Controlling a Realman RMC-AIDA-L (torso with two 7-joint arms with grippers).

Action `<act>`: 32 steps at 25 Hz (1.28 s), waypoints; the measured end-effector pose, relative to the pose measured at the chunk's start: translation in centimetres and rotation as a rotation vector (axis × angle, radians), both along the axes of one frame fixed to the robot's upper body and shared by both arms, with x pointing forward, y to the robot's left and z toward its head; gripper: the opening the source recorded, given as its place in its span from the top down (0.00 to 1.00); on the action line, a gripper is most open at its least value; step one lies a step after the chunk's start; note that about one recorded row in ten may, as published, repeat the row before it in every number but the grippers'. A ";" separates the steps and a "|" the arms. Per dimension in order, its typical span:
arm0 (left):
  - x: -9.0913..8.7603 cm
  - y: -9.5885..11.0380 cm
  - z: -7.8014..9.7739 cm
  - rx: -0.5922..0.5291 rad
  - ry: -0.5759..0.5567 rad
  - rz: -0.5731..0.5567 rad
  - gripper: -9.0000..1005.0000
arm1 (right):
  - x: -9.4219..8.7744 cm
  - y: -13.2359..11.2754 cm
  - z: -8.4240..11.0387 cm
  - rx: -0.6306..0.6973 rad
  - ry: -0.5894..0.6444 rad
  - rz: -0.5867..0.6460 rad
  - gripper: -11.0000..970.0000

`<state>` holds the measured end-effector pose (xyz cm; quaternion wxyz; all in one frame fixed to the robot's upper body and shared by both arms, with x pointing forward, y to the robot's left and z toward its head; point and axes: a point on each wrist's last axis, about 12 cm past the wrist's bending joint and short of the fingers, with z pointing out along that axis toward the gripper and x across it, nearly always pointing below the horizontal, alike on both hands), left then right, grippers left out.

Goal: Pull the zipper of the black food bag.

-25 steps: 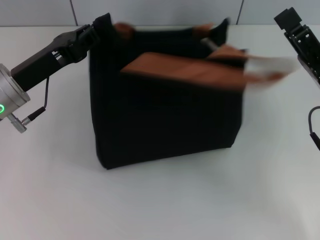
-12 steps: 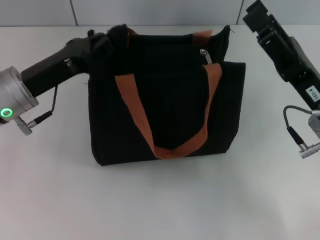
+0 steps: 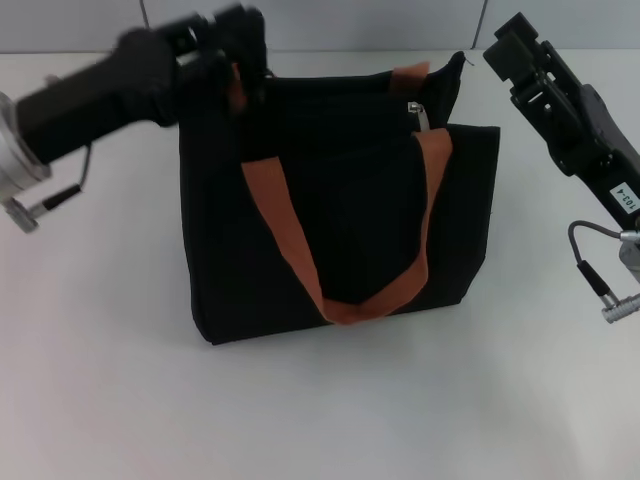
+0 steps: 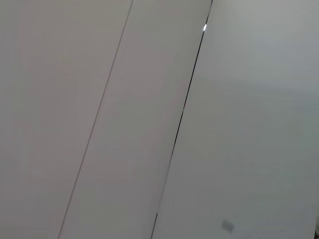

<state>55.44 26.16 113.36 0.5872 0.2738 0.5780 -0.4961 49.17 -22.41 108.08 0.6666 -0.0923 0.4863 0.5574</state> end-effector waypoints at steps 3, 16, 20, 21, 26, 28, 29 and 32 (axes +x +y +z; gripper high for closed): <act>-0.3 0.9 1.0 -0.043 -0.053 0.012 0.73 | -0.1 -0.1 -0.1 -0.001 0.004 -0.005 0.26; -3.7 6.7 2.4 -0.110 -0.236 0.126 0.30 | -0.9 -0.8 -0.7 -0.020 0.007 -0.043 0.26; -5.5 8.7 1.9 -0.061 -0.264 0.165 0.30 | -1.0 -1.1 -0.9 -0.044 0.006 -0.065 0.26; -5.9 9.1 1.7 -0.038 -0.272 0.174 0.30 | -1.0 -1.2 -1.0 -0.052 0.009 -0.071 0.26; -8.1 9.7 -0.5 0.124 -0.213 0.109 0.30 | -1.0 -1.4 -1.0 -0.095 -0.003 -0.019 0.26; -9.1 9.3 -1.6 0.176 -0.186 0.057 0.30 | -1.0 -1.4 -0.8 -0.123 -0.023 0.034 0.26; -9.5 9.1 -2.0 0.192 -0.186 0.041 0.30 | -0.9 -1.4 -0.6 -0.141 -0.039 0.067 0.26; -11.0 8.1 -3.6 0.246 -0.221 -0.005 0.30 | -0.8 -1.4 0.0 -0.207 -0.096 0.171 0.26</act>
